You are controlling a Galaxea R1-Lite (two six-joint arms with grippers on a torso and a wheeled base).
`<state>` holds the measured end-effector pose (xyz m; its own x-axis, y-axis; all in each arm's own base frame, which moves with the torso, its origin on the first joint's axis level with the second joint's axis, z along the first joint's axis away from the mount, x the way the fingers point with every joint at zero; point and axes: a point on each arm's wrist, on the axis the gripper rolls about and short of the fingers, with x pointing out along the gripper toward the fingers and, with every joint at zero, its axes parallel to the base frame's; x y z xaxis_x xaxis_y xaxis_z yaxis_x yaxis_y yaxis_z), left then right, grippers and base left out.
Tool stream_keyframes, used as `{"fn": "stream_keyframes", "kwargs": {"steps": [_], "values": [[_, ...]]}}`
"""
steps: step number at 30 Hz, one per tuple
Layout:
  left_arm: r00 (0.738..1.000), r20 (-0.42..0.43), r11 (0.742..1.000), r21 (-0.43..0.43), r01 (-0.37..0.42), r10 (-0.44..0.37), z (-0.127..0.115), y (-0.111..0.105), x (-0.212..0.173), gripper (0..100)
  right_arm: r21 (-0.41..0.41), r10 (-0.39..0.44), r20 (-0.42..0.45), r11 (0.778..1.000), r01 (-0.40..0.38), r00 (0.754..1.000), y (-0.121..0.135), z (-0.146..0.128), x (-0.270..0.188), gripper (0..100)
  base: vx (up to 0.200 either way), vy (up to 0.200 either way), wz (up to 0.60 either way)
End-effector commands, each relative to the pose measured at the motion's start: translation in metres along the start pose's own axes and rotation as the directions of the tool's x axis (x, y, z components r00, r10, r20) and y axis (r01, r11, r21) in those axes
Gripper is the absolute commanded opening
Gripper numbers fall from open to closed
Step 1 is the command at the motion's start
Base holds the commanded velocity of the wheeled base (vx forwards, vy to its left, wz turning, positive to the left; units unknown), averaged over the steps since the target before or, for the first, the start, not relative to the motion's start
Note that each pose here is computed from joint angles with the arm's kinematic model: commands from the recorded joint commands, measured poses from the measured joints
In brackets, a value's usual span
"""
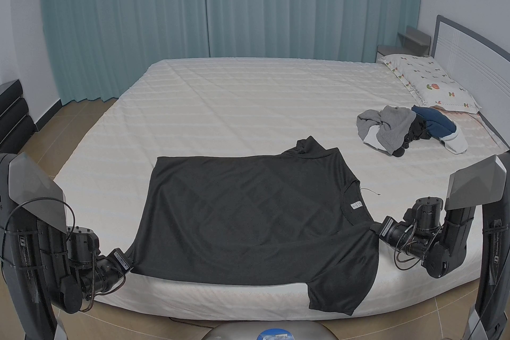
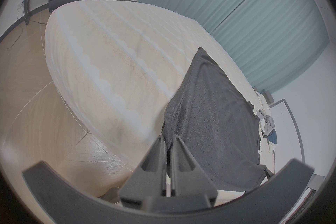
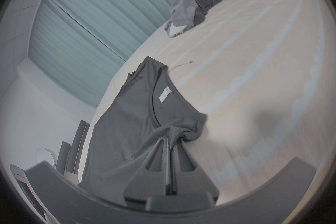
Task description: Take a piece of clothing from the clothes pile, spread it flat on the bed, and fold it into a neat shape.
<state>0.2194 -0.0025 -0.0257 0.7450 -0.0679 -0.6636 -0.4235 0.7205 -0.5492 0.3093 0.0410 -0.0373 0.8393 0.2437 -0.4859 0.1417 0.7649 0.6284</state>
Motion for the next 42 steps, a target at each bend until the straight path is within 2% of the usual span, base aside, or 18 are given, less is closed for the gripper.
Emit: {"fn": "stream_keyframes", "kwargs": {"steps": [1,10,11,22,24,26,27,29,36,42], "values": [[1.0,-0.001,1.0,-0.005,-0.001,0.001,-0.001,0.001,-0.002,0,-0.022,0.034,0.034,0.999,-0.033,0.999,0.009,0.01,0.008,0,0.0,0.0,0.0],[1.0,-0.004,1.0,-0.015,-0.002,0.002,-0.002,0.001,-0.002,0,-0.04,0.035,0.045,0.999,-0.033,0.998,0.01,0.02,0.033,0,0.0,0.0,0.0],[1.0,-0.004,1.0,-0.016,-0.002,0.002,-0.002,0.001,-0.002,0,-0.043,0.043,0.056,0.998,-0.04,0.997,0.012,0.023,0.035,100,0.0,0.0,0.0],[0.999,-0.025,1.0,-0.016,-0.023,0.022,-0.005,0.005,0.002,0,-0.039,0.002,0.023,0.999,-0.001,1.0,-0.005,0.019,0.025,100,0.0,0.0,0.0],[0.999,-0.026,1.0,-0.016,-0.024,0.023,-0.006,0.005,0.002,0,-0.031,0.025,-0.011,0.999,-0.025,1.0,-0.009,0.02,-0.002,100,0.0,0.0,0.0],[0.999,-0.026,1.0,-0.016,-0.024,0.023,-0.006,0.005,0.002,0,-0.034,0.029,-0.019,0.999,-0.029,0.999,-0.009,0.02,-0.007,100,0.0,0.0,0.0],[0.999,-0.026,1.0,-0.015,-0.024,0.023,-0.006,0.005,0.002,0,-0.069,0.037,-0.078,0.997,-0.042,0.996,-0.013,0.011,-0.023,100,0.0,0.0,0.0],[0.999,-0.024,1.0,-0.015,-0.022,0.021,-0.005,0.005,0.001,0,-0.097,0.047,-0.117,0.994,-0.058,0.992,-0.018,0.004,-0.034,100,0.0,0.0,0.0],[1.0,-0.02,1.0,-0.014,-0.021,0.02,-0.005,0.004,0.001,0,-0.103,0.083,-0.264,0.988,-0.113,0.961,-0.022,-0.027,-0.059,100,0.0,0.0,0.0],[1.0,-0.02,1.0,-0.014,-0.021,0.02,-0.005,0.004,0.001,0,-0.138,0.098,-0.326,0.979,-0.15,0.94,-0.015,-0.04,-0.06,100,0.0,0.0,0.0]]}}
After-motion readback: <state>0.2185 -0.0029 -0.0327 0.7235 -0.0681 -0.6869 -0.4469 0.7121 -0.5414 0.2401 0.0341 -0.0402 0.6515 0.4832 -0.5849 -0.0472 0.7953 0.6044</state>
